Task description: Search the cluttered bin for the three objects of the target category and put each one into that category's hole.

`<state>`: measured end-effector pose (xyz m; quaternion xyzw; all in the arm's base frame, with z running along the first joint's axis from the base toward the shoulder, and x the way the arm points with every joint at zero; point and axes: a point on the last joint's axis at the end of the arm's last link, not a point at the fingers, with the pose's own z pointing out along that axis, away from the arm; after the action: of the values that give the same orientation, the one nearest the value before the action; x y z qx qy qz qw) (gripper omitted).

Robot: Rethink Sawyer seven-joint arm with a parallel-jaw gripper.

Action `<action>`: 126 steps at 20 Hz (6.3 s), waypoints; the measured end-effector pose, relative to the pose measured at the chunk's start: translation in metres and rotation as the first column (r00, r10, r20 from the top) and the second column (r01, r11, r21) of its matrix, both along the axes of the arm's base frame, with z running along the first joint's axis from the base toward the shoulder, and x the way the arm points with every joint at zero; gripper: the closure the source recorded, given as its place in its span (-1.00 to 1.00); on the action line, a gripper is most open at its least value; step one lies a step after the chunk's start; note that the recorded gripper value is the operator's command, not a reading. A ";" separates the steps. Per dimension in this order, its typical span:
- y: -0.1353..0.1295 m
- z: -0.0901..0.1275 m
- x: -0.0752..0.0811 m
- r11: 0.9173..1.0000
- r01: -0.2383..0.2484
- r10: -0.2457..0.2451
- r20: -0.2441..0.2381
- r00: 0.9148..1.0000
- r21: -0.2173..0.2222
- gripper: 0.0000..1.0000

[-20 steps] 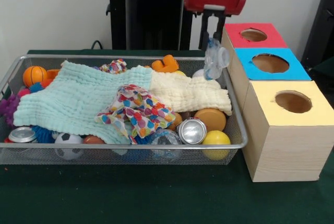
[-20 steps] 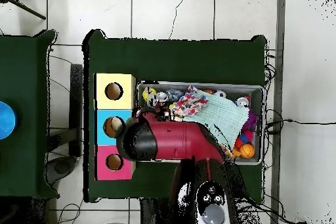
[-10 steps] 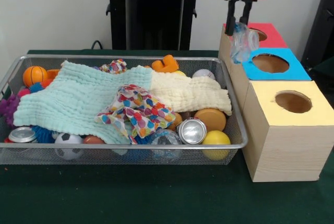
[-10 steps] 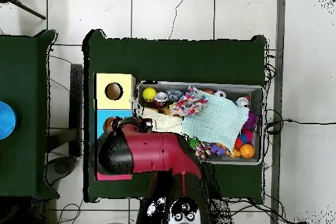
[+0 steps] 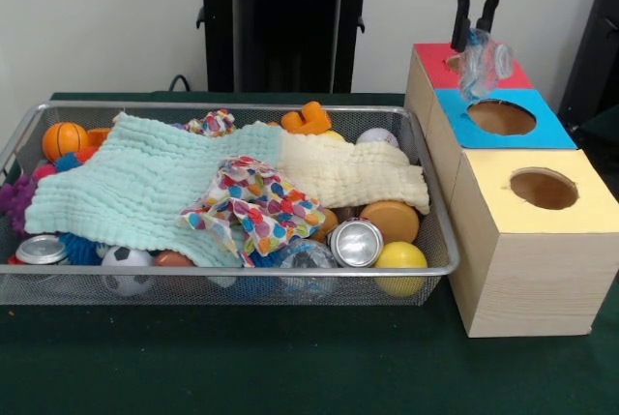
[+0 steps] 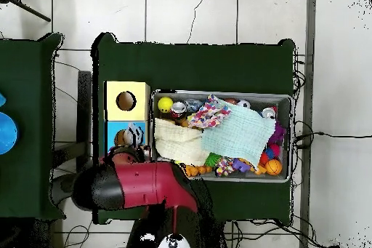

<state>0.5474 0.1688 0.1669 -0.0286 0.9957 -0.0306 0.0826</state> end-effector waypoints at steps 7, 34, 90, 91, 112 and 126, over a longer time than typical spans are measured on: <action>0.016 0.004 -0.007 1.000 0.028 -0.028 0.000 1.000 0.002 1.00; 0.026 -0.029 -0.020 0.993 0.120 -0.121 -0.070 0.990 -0.015 1.00; 0.037 -0.042 0.018 0.983 0.181 -0.182 -0.030 0.983 -0.025 -1.00; 0.034 -0.041 0.020 0.982 0.188 -0.188 -0.029 0.982 -0.025 -1.00; -0.062 -0.015 0.052 0.939 0.344 -0.344 0.014 0.939 -0.004 -1.00; -0.139 -0.066 0.040 0.930 0.363 -0.367 -0.071 0.928 -0.054 -1.00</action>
<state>0.5874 0.0301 0.1012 0.1542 0.9853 -0.0642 0.0349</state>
